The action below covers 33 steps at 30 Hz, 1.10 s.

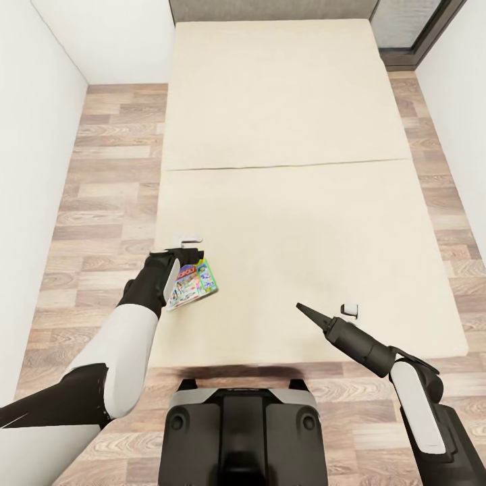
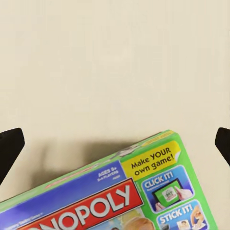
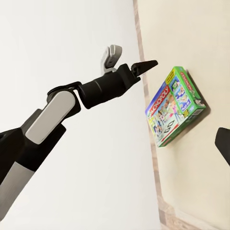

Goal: Put all the toys in the child's room - the three board games (two on the bed and one on the table), the two jigsaw puzzles on the table, and the tennis ball on the table - inside the toy box on the table in the child's room.

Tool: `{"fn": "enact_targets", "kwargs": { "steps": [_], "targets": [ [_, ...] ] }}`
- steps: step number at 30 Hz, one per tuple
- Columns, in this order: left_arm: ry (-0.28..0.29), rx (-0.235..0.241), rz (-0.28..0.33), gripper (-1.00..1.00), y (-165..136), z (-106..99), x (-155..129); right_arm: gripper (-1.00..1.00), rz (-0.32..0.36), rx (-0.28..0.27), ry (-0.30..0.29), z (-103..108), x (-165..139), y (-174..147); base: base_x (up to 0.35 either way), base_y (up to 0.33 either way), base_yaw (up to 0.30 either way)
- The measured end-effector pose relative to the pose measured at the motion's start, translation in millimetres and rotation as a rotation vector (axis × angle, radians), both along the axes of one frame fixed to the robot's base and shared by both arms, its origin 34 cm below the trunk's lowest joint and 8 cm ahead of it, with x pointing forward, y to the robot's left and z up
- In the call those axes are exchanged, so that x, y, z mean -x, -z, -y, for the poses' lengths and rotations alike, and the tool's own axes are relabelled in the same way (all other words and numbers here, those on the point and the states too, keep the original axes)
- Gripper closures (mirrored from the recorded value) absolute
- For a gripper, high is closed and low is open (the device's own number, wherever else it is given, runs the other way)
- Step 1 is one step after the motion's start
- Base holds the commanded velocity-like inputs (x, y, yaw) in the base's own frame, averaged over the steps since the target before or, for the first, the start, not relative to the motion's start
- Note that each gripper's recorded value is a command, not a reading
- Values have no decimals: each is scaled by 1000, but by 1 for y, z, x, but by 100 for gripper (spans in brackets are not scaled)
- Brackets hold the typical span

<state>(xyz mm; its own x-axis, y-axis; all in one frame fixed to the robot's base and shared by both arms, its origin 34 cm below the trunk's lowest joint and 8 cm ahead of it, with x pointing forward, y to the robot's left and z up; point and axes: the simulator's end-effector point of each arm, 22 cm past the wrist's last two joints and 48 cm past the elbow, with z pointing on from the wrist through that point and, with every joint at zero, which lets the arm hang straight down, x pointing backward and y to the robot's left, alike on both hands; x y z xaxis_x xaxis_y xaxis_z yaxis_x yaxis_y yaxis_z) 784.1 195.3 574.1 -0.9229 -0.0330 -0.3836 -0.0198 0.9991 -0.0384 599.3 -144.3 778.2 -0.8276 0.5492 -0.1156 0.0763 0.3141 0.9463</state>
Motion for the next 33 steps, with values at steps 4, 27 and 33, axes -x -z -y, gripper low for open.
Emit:
{"fn": "enact_targets", "kwargs": {
  "steps": [4, 27, 33],
  "targets": [
    [1, 0, -2, -100, 4, 1, 2, -100, -6, 0, 0, 0, 1, 3, 0, 0, 0],
    [3, 0, -13, -100, 26, 2, 13, -100, -43, 0, 0, 0, 10, 21, 0, 0, 0],
    [3, 0, -19, -100, 32, 2, 17, -100, -53, 0, 0, 0, 13, 26, 0, 0, 0]
  ]
}}
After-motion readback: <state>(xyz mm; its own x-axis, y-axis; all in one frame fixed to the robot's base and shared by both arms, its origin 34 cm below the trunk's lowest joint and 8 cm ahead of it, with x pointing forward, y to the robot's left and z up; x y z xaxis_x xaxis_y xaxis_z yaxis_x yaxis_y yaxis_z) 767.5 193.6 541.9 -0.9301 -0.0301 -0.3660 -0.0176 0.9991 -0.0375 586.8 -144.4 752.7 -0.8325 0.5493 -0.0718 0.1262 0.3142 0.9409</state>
